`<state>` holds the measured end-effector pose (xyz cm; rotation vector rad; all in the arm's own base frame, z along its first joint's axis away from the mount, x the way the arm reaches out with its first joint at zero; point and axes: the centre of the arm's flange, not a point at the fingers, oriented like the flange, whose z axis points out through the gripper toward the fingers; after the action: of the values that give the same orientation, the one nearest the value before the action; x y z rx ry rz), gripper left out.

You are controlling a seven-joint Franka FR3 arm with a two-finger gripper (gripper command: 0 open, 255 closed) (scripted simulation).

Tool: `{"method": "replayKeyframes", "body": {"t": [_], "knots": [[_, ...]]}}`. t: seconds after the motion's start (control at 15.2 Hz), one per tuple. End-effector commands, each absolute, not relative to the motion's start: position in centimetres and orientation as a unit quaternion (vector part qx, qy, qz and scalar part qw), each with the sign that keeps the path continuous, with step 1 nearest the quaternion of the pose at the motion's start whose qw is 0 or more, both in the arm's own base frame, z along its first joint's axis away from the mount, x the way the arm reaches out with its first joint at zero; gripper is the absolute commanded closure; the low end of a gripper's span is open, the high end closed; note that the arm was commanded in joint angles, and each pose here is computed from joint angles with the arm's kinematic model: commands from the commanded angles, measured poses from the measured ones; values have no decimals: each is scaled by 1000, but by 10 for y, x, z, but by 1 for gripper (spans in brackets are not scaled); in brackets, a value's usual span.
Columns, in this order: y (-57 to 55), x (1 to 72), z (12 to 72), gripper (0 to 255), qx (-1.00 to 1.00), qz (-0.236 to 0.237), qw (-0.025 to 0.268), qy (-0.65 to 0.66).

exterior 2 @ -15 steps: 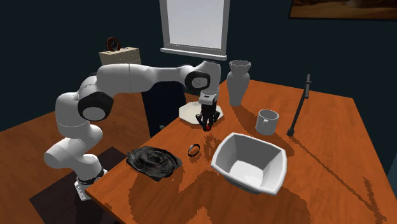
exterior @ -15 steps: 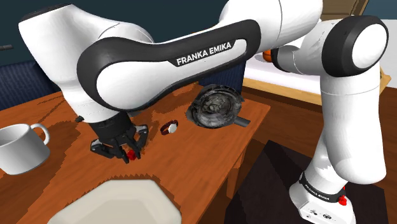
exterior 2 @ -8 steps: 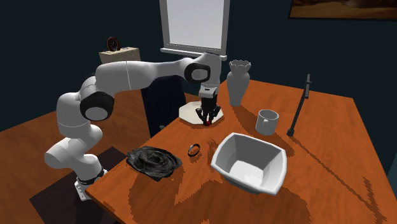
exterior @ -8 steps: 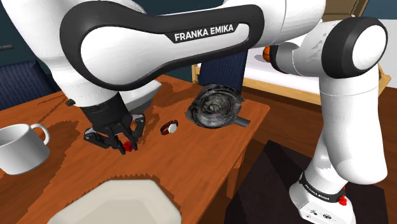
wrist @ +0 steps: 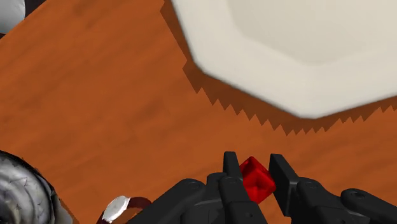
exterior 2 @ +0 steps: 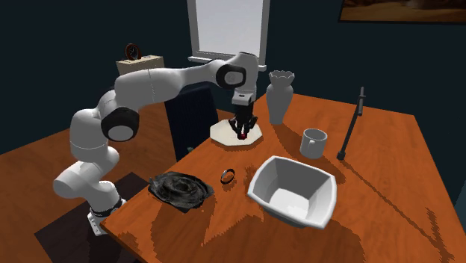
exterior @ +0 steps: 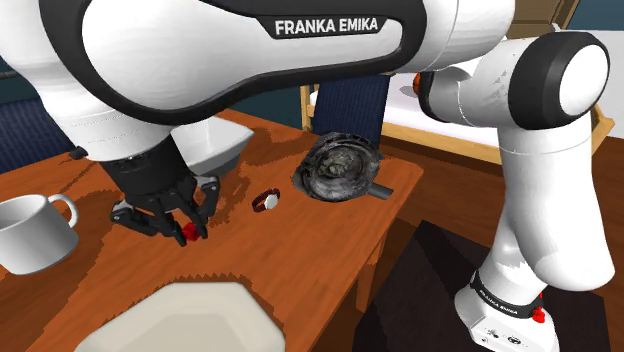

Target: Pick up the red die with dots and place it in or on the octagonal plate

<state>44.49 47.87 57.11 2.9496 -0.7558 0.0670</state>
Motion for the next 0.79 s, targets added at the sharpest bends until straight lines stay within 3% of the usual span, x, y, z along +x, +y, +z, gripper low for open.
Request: {"method": "replayKeyframes", "body": {"t": [0.0, 0.73], "knots": [[496, 428, 573, 255, 967, 22, 48, -248], [608, 323, 574, 255, 967, 22, 48, -248]]}}
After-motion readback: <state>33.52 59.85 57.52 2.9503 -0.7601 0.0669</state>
